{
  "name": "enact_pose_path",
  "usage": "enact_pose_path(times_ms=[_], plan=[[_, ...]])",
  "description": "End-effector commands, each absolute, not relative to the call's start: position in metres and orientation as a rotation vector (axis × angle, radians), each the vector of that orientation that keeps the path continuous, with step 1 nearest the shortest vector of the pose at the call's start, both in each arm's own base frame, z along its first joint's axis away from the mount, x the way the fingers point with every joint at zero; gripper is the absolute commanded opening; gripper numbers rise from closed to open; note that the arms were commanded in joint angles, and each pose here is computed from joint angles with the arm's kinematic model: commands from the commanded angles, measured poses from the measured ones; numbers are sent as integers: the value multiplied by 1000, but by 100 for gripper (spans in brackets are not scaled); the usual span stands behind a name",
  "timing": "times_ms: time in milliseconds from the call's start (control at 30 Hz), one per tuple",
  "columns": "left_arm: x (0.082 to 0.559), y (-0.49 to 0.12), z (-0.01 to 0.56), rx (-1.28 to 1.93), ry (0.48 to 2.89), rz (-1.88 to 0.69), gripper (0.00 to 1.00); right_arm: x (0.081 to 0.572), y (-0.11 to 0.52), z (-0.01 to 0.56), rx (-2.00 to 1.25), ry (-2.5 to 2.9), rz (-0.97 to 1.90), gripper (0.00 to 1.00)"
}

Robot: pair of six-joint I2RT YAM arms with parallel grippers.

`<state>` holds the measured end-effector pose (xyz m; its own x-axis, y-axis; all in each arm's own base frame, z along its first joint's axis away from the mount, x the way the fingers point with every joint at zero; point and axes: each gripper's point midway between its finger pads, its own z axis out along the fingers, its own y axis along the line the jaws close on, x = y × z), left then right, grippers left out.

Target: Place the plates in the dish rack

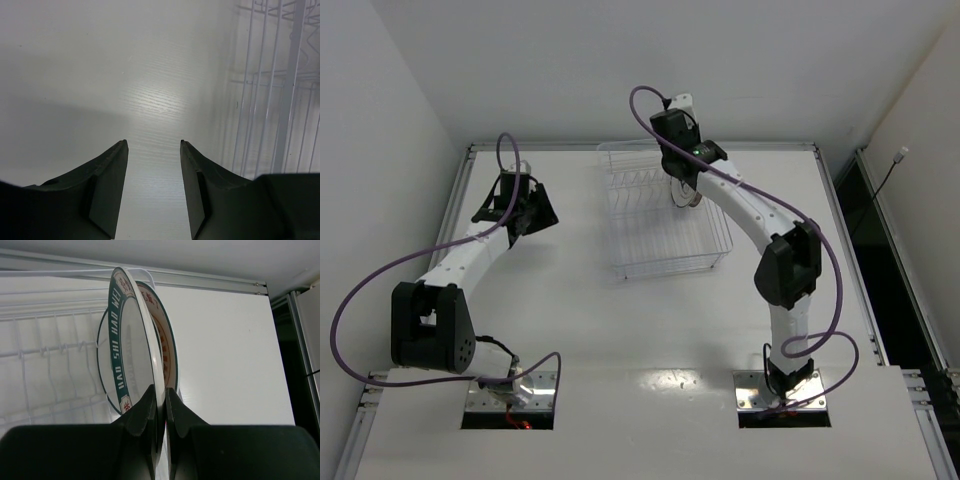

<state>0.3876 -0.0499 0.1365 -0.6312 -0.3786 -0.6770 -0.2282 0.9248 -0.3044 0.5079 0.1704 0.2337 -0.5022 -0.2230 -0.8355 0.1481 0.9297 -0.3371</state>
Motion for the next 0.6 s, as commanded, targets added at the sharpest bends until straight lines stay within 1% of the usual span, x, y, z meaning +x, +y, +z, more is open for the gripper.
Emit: enact_pose_path(times_ms=[0, 267, 567], plan=[[393, -48, 154, -434, 2218, -249, 43, 508, 175, 285, 25, 1924, -380, 0], [393, -48, 154, -434, 2218, -249, 43, 516, 189, 249, -30, 1994, -356, 0], [395, -48, 158, -433, 2209, -251, 43, 519, 210, 183, -137, 2121, -299, 0]])
